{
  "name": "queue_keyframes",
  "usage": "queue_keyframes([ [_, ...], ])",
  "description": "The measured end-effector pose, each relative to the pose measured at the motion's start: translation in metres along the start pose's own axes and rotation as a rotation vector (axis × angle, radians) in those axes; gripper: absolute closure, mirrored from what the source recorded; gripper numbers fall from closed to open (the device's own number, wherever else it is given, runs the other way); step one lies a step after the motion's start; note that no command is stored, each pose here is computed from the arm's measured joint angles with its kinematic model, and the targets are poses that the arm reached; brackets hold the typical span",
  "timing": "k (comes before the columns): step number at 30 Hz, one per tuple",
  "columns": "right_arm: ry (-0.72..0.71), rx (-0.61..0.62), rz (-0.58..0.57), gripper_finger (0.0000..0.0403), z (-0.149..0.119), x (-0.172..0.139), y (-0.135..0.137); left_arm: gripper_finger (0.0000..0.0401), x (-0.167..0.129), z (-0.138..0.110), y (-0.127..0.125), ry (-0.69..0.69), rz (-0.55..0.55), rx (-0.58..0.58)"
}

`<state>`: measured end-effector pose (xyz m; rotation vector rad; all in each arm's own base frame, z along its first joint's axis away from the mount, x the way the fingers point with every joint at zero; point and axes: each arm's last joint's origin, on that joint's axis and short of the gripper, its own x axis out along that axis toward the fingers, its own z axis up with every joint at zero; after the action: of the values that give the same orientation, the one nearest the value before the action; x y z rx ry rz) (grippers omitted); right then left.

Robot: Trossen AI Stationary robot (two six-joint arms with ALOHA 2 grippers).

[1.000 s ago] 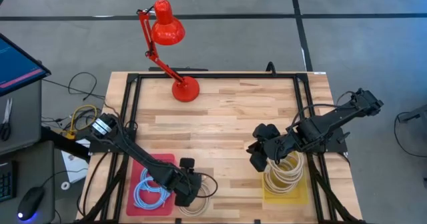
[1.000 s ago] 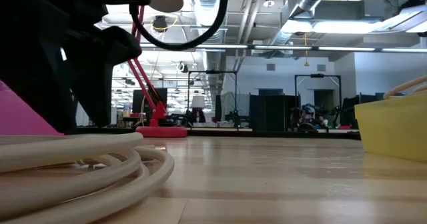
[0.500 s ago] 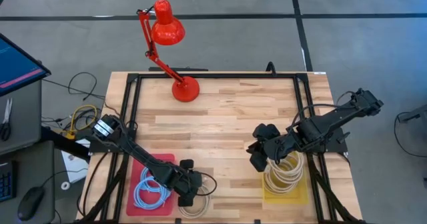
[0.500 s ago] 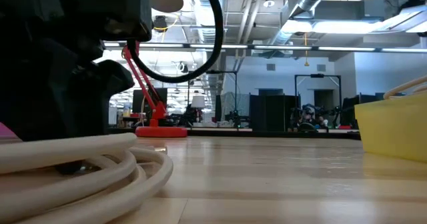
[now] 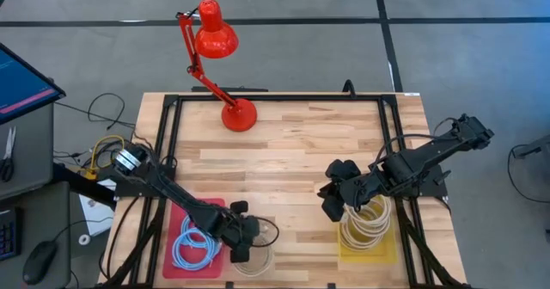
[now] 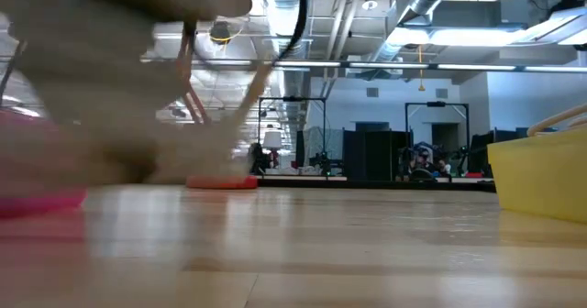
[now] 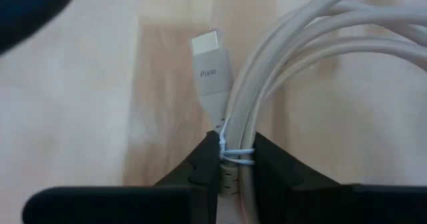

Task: Pick & Place USB Port
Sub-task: Put the light yellow charger cable into the yellow bin

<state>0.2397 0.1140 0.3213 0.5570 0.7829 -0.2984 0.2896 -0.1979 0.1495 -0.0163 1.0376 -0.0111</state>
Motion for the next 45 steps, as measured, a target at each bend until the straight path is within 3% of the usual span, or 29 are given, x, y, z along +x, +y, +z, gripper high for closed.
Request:
queue_keyframes([
  [10, -0.014, 0.014, -0.018, 0.0333, 0.005, 0.002, -0.003, 0.0342, -0.103, 0.041, 0.04, -0.37, 0.073, -0.131],
  [14, -0.018, 0.021, -0.023, 0.0333, 0.007, 0.003, -0.005, 0.0342, -0.138, 0.031, 0.054, -0.39, 0.146, -0.144],
  [18, -0.019, 0.023, -0.025, 0.0333, 0.007, 0.003, -0.005, 0.0342, -0.159, 0.01, 0.063, -0.312, 0.194, -0.187],
  [24, -0.019, 0.023, -0.025, 0.0333, 0.007, 0.003, -0.005, 0.0342, -0.165, -0.021, 0.06, -0.105, 0.225, -0.222],
  [26, -0.019, 0.021, -0.025, 0.0333, 0.007, 0.003, -0.005, 0.0342, -0.164, -0.025, 0.055, -0.092, 0.214, -0.225],
  [30, -0.013, 0.005, -0.033, 0.0333, 0.007, 0.003, -0.006, 0.0342, -0.165, -0.02, 0.049, -0.146, 0.158, -0.263],
  [36, 0.013, 0.04, -0.061, 0.0333, 0.004, 0.003, -0.009, 0.0342, -0.166, 0.002, 0.041, -0.344, 0.078, -0.26],
  [39, -0.029, 0.069, 0.008, 0.0333, 0.008, 0.003, -0.002, 0.0342, -0.166, 0.012, 0.046, -0.399, 0.096, -0.246],
  [45, -0.195, 0.172, 0.25, 0.0333, 0.028, -0.001, 0.019, 0.0342, -0.161, 0.026, 0.064, -0.435, 0.161, -0.261],
])
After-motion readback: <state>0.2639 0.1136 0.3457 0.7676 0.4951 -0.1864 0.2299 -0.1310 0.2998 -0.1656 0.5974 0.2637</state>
